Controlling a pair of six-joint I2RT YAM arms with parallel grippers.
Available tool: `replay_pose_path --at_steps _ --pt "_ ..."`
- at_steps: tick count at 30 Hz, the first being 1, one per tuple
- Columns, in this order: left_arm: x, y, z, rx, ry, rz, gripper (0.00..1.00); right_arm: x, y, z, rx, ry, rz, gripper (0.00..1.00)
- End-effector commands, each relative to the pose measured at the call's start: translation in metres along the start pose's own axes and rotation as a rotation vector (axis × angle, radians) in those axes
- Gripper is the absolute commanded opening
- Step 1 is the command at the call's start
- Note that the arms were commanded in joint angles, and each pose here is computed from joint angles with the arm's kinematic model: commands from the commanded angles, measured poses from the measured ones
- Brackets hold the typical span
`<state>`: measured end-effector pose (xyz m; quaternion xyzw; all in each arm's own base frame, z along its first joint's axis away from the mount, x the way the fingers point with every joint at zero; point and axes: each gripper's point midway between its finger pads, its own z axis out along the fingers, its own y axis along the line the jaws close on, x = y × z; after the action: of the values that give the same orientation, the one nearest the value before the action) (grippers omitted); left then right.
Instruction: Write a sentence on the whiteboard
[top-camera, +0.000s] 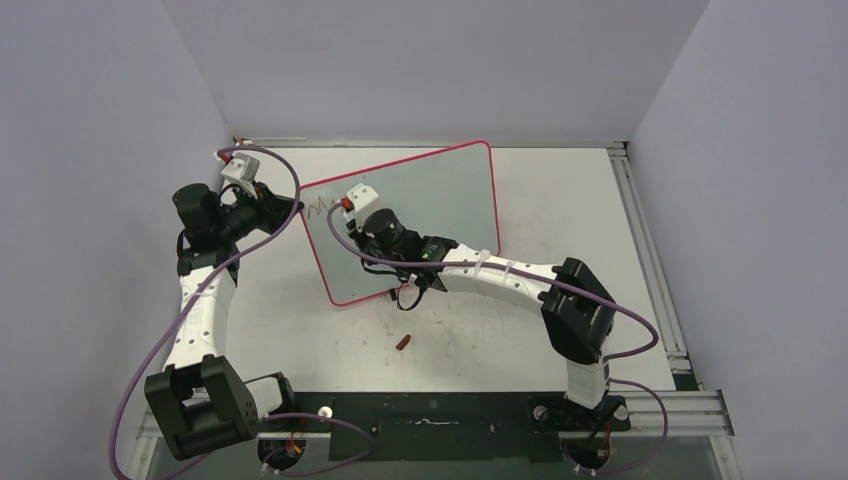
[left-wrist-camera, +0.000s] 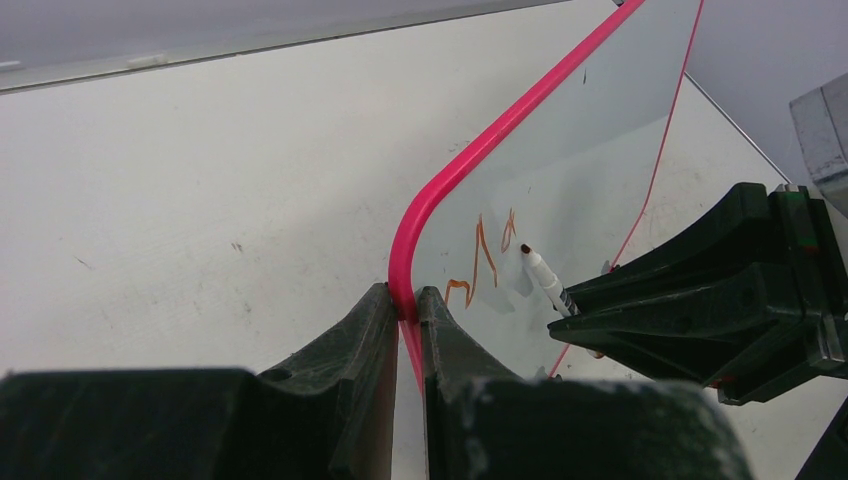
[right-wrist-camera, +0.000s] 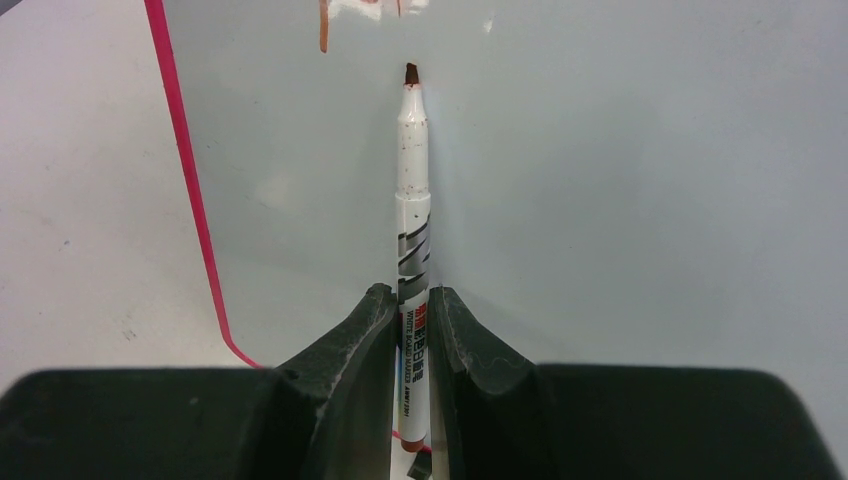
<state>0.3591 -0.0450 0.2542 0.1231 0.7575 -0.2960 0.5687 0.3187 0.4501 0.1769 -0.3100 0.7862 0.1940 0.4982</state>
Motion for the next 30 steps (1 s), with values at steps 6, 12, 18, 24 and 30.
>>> replay_pose_path --at_steps 6,12,18,24,30 --pt "0.003 -0.006 -0.003 0.005 0.01 -0.005 0.0 -0.037 -0.017 0.0 0.039 -0.058 0.05 0.05" --pt "0.004 -0.006 -0.003 0.006 0.011 -0.006 0.0 -0.041 -0.015 0.005 0.024 -0.056 0.054 0.05" --pt "0.003 -0.005 -0.004 -0.008 0.01 -0.009 0.05 -0.05 0.0 -0.011 -0.056 -0.092 0.016 0.05" --pt "-0.001 -0.002 -0.009 -0.057 -0.001 -0.002 0.57 -0.069 0.008 -0.061 -0.147 -0.109 -0.008 0.05" --pt "-0.026 0.0 -0.029 -0.198 -0.086 0.094 0.87 -0.046 -0.008 -0.115 -0.213 0.018 0.045 0.05"
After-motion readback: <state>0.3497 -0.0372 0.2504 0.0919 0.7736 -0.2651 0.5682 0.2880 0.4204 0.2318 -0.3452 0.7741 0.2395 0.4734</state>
